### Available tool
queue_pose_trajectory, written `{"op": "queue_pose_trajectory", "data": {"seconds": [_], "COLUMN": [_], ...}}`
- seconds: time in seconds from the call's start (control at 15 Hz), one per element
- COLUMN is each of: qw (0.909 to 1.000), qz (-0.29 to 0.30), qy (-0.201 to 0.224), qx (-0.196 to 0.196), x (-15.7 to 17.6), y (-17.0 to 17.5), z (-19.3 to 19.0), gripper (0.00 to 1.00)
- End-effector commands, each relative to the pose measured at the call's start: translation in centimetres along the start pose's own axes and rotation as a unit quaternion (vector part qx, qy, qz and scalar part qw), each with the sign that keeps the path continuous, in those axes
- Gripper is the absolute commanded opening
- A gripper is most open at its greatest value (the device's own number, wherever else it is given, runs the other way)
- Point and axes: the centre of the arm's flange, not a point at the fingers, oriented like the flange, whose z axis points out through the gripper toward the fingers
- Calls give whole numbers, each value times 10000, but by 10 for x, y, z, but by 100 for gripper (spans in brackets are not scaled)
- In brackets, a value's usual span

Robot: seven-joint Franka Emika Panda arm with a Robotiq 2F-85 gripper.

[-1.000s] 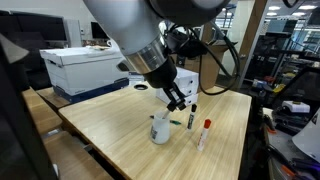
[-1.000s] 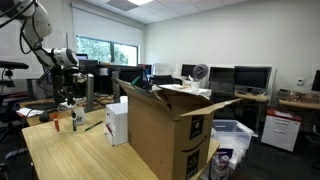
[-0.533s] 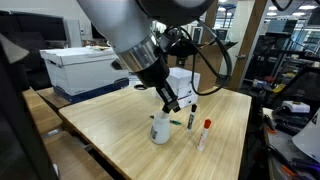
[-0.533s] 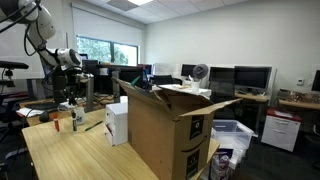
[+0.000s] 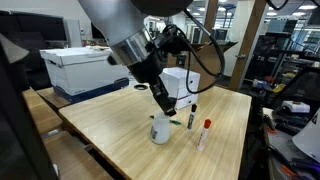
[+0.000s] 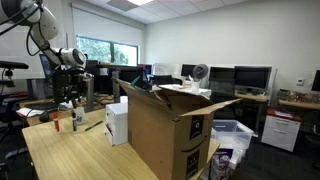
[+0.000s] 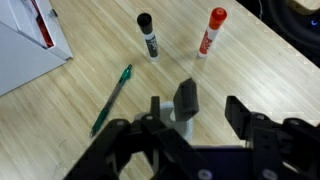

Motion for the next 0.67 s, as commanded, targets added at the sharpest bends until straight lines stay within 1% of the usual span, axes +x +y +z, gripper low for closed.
{"op": "queue_pose_trajectory", "data": {"seconds": [0.0,0.2,0.27,0.33,0.47,0.6], "qw": [9989,9967,9954,9934,9886,9822], "qz": [172,317,376,450,612,832], "qy": [313,615,744,905,1200,1482], "qx": [300,426,480,539,673,799], "x": [-15,-33,-40,-50,-68,-89], "y": [12,23,27,32,43,55], "z": [-11,-23,-28,-32,-36,-33], "gripper": [90,96,97,100,99,100]}}
